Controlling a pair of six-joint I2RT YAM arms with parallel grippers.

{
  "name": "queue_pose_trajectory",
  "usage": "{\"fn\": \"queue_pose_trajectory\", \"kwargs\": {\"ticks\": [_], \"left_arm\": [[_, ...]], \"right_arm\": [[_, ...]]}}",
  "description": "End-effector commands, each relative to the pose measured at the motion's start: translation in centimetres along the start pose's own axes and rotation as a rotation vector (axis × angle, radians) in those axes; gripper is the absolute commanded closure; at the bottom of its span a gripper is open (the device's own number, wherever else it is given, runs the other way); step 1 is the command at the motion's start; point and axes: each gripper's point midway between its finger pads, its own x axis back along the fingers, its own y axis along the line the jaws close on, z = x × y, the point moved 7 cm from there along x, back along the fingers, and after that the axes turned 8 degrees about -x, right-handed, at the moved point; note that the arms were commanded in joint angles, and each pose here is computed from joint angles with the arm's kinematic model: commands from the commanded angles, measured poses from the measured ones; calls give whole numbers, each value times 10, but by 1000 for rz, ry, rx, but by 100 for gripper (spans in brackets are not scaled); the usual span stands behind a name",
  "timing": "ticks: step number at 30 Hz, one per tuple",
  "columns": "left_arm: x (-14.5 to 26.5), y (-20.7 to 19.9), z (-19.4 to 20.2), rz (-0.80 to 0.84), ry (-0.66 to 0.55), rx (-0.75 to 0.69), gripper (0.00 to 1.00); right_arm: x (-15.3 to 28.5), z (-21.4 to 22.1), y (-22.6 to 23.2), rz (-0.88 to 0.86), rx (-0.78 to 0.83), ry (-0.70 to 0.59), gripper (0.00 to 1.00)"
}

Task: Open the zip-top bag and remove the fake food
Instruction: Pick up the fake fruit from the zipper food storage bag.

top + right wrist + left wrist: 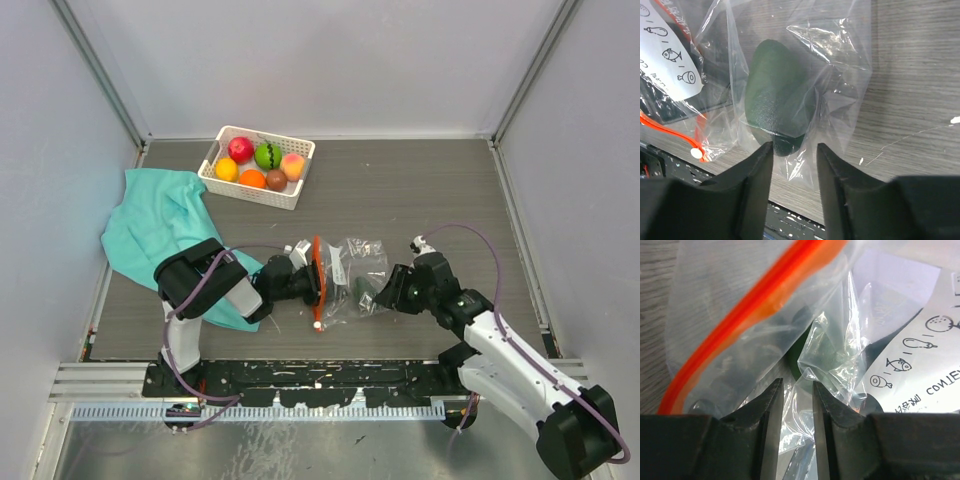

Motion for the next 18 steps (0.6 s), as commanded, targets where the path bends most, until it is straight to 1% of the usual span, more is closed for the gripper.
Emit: {"fn": "queue_pose_trajectory", "kwargs": {"ticks": [1,4,7,8,10,14,18], "left_arm": [[0,-2,-7,20,-50,9,68],[-2,-2,-8,8,-54,13,65],[-2,-2,-9,-9,-58,12,60],[-3,-2,-10,-14,-59,10,59],[-3,-3,-11,-19,-62,6,55],[-3,-2,-12,-32,-66,5,45],[-5,0,-12,-38,-64,1,41]], "right_arm": [[5,-3,-2,20,-11,-38,61],[4,-1,-5,38,-27,-36,74],[-1,1,-10,69,-40,-27,81],[-3,2,-11,75,-44,-22,85],[-9,5,-15,88,-51,-6,89],[-21,10,-23,108,-58,21,96],[-28,9,-22,109,-56,31,99]]}}
